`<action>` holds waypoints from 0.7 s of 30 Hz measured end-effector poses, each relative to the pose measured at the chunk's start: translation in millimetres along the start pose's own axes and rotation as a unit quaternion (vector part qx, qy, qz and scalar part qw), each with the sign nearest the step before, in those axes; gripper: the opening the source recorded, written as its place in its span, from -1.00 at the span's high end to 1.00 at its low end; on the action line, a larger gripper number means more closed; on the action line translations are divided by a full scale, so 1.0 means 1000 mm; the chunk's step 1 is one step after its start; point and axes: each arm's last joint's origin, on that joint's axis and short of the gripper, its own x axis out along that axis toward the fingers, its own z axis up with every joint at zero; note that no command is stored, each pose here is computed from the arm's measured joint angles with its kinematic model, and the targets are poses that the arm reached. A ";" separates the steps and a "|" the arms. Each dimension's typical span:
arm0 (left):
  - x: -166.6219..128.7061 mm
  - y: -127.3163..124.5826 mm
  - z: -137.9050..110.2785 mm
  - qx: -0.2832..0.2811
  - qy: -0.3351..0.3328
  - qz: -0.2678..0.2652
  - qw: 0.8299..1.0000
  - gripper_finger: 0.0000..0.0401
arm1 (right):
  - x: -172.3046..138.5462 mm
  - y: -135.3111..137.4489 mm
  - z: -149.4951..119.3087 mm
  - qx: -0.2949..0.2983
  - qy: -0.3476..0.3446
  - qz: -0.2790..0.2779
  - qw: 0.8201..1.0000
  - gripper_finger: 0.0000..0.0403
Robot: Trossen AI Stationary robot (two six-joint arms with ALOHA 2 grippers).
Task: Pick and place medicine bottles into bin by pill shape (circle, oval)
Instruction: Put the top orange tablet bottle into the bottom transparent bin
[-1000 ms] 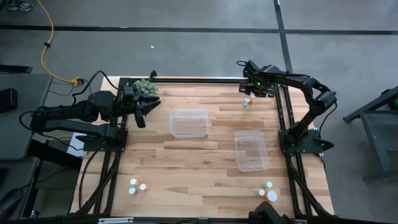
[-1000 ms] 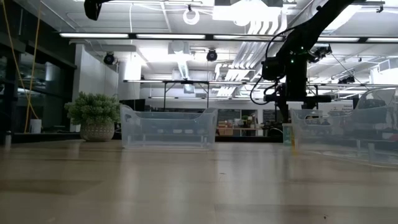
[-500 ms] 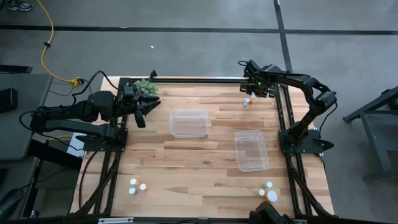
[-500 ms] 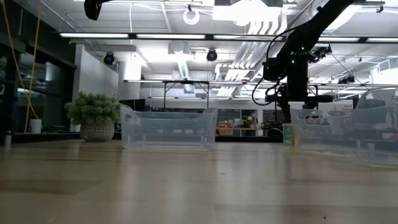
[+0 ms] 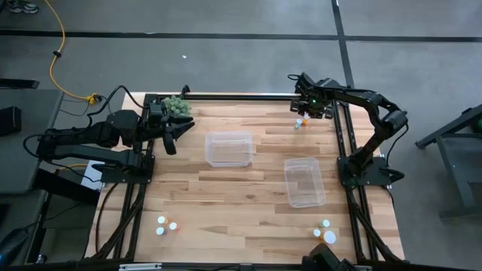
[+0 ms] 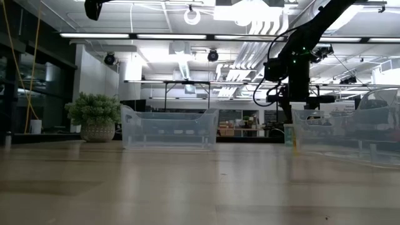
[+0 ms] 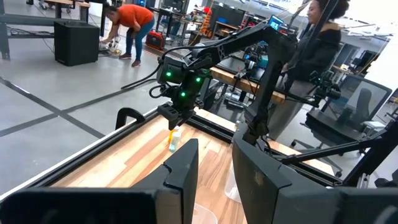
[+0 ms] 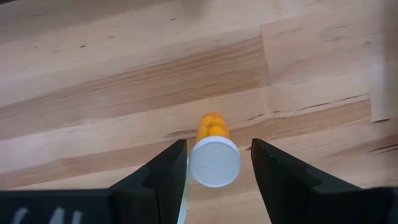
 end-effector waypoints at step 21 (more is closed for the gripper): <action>0.000 0.000 0.000 0.000 0.000 0.000 1.000 0.55 | 0.000 0.000 0.000 -0.006 0.000 -0.002 1.000 0.37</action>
